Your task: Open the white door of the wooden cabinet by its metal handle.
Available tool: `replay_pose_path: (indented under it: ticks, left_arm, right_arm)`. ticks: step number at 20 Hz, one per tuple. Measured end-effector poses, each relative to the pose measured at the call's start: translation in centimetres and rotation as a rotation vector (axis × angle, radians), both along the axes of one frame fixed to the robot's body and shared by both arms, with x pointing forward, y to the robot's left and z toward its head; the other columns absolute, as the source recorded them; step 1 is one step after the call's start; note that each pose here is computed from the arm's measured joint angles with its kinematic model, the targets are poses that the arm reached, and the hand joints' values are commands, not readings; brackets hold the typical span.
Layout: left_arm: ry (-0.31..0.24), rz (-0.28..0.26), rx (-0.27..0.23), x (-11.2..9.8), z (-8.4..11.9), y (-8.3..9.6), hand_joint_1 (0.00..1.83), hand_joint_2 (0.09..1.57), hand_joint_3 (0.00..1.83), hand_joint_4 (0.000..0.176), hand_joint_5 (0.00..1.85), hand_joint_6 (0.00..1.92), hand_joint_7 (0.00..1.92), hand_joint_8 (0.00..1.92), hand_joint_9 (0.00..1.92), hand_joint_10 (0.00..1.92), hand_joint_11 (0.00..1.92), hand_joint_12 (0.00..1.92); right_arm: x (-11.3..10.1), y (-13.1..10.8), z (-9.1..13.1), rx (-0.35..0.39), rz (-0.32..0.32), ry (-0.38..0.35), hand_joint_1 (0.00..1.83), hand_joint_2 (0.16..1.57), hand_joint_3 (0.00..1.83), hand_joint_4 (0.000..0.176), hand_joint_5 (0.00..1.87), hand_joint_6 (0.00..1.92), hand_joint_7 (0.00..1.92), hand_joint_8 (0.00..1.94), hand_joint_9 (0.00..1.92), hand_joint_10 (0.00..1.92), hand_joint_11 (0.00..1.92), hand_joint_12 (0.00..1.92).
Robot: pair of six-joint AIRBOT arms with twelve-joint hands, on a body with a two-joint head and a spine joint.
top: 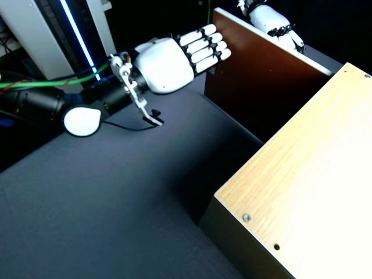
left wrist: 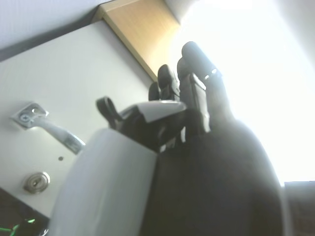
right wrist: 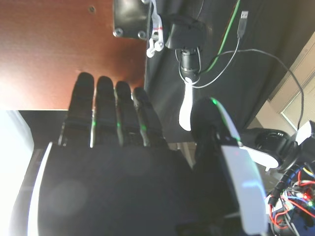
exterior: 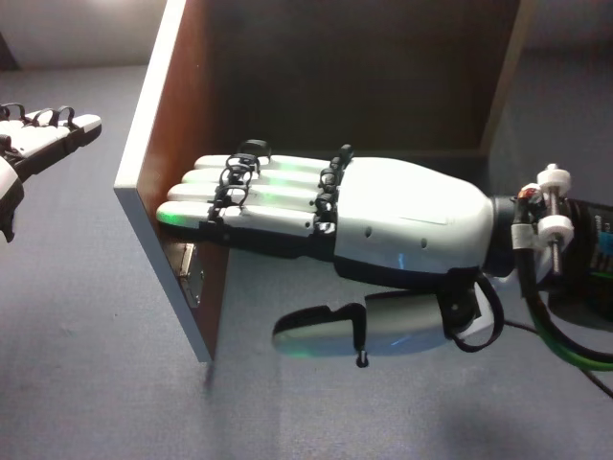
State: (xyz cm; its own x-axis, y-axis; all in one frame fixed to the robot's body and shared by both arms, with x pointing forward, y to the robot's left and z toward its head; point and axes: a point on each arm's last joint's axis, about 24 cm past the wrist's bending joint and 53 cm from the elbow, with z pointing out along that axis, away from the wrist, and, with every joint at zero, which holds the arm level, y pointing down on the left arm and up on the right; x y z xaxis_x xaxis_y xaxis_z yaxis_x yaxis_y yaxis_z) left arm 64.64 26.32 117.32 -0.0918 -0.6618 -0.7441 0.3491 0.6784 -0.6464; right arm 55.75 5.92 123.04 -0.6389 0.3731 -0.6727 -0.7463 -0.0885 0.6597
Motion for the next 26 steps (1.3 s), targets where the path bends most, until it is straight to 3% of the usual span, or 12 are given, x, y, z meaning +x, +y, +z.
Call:
replay_pose_path:
  ticks: [6,8,12,13,14,15,17,20,23,26]
  left_arm:
    - [0.002,-0.006,-0.007,-0.2,0.0,-0.2,1.83,1.54,0.98,0.02,0.23,0.0,0.35,0.0,0.45,0.04,0.0,1.44]
    - [0.0,0.0,-0.01,-0.2,0.0,-0.1,1.83,1.54,0.98,0.02,0.23,0.0,0.35,0.0,0.45,0.04,0.0,1.44]
    - [0.0,0.0,-0.01,-0.2,0.0,0.0,1.83,1.54,0.98,0.02,0.23,0.0,0.36,0.0,0.45,0.04,0.0,1.44]
    - [0.001,0.002,-0.009,-0.3,-0.1,0.1,1.83,1.54,0.98,0.02,0.23,0.0,0.36,0.0,0.45,0.04,0.0,1.44]
    - [0.002,0.003,-0.013,-0.3,-0.1,0.1,0.37,1.34,0.37,0.0,0.06,0.0,0.07,0.0,0.09,0.01,0.0,0.5]
    - [0.001,0.003,-0.014,-0.3,-0.1,0.1,0.07,1.3,0.12,0.0,0.01,0.0,0.01,0.0,0.02,0.0,0.0,0.1]
    - [0.006,0.007,-0.017,-0.5,-0.1,0.3,0.04,1.38,0.02,0.0,0.0,0.0,0.0,0.0,0.0,0.0,0.01,0.01]
    - [-0.003,-0.003,-0.018,-1.1,0.1,0.2,0.01,1.35,0.0,0.0,0.0,0.0,0.0,0.0,0.0,0.0,0.02,0.01]
    - [-0.018,0.004,-0.021,-1.3,0.6,0.6,0.0,1.35,0.0,0.0,0.01,0.0,0.0,0.0,0.0,0.0,0.01,0.01]
    - [-0.017,-0.008,-0.021,-1.9,0.5,0.5,0.0,1.35,0.0,0.0,0.03,0.01,0.0,0.0,0.0,0.0,0.04,0.02]
  right_arm:
    - [0.0,-0.5,0.4,0.012,-0.009,0.013,0.36,1.39,0.0,0.0,0.04,0.01,0.04,0.01,0.0,0.0,0.0,0.0]
    - [-0.1,-0.7,0.5,0.01,-0.008,0.008,0.25,1.42,0.01,0.0,0.0,0.0,0.0,0.0,0.0,0.0,0.0,0.0]
    - [2.0,-3.8,0.3,0.013,-0.089,0.044,0.18,1.44,0.01,0.0,0.0,0.0,0.0,0.0,0.0,0.0,0.0,0.0]
    - [2.7,-4.8,0.4,0.015,-0.119,0.054,0.08,1.46,0.02,0.0,0.0,0.0,0.0,0.0,0.0,0.0,0.0,0.0]
    - [3.3,-5.8,0.3,0.011,-0.149,0.056,0.01,1.47,0.01,0.0,0.0,0.0,0.0,0.0,0.0,0.0,0.0,0.0]
    - [4.0,-6.8,0.3,0.011,-0.179,0.063,0.0,1.47,0.01,0.0,0.0,0.0,0.0,0.0,0.0,0.0,0.0,0.0]
    - [5.3,-9.1,0.3,0.006,-0.252,0.057,0.0,1.45,0.0,0.0,0.0,0.0,0.0,0.0,0.0,0.0,0.0,0.0]
    - [7.3,-14.4,0.6,-0.015,-0.397,0.039,0.0,1.44,0.0,0.0,0.0,0.0,0.0,0.0,0.0,0.0,0.0,0.0]
    - [9.0,-18.7,1.3,0.033,-0.517,0.07,0.0,1.46,0.01,0.0,0.0,0.0,0.0,0.0,0.0,0.0,0.0,0.0]
    - [8.4,-19.8,1.3,0.053,-0.535,0.075,0.0,1.49,0.02,0.0,0.0,0.0,0.0,0.0,0.0,0.0,0.0,0.0]
